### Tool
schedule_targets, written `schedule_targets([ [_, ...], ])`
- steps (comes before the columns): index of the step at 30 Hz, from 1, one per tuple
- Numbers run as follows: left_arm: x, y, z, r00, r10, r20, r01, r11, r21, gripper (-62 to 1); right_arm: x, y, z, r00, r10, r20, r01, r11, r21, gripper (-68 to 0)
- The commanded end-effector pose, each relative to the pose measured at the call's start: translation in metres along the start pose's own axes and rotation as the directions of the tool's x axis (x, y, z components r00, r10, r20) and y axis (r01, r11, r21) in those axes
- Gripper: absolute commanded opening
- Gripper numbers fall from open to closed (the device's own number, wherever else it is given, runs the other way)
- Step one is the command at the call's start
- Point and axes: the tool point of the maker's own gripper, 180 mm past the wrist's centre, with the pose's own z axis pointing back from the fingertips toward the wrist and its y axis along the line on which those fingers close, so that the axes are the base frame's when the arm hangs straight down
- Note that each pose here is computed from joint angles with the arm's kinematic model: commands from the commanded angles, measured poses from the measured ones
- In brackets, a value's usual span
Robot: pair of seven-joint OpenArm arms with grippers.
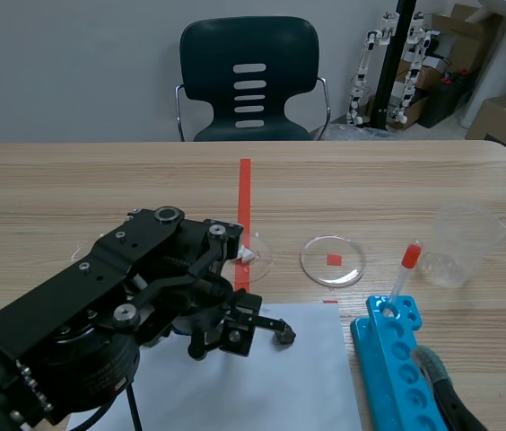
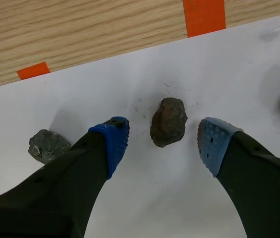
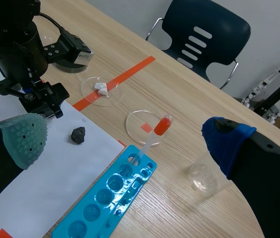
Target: Pick up the middle mineral with the left hand
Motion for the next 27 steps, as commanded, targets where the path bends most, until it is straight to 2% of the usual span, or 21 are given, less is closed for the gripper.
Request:
schedule_targets([
  [1,0.0083,-0.0061,0.004,1.0,0.005,0.019,-0.005,1.0,-0.012,-30.6,0.0108,-0.0033,-0.0034,0.999,0.001,0.039,0.0,1.0,-0.011,0.4],
  [8,0.008,-0.0064,0.0039,1.0,0.004,0.018,-0.004,1.0,-0.012,-36.8,0.0108,-0.0033,-0.0034,0.999,0.001,0.039,0.0,1.0,-0.011,0.4],
  [16,0.0074,-0.007,0.0039,1.0,0.006,0.014,-0.006,1.0,-0.015,-50.3,0.0107,-0.0033,-0.0034,0.999,0.001,0.039,0.0,1.0,-0.011,0.4],
  [27,0.0078,-0.007,0.0039,1.0,0.006,0.017,-0.006,1.0,-0.015,-50.5,0.0081,-0.0033,-0.0035,1.0,0.0,0.025,0.0,1.0,-0.011,0.4],
])
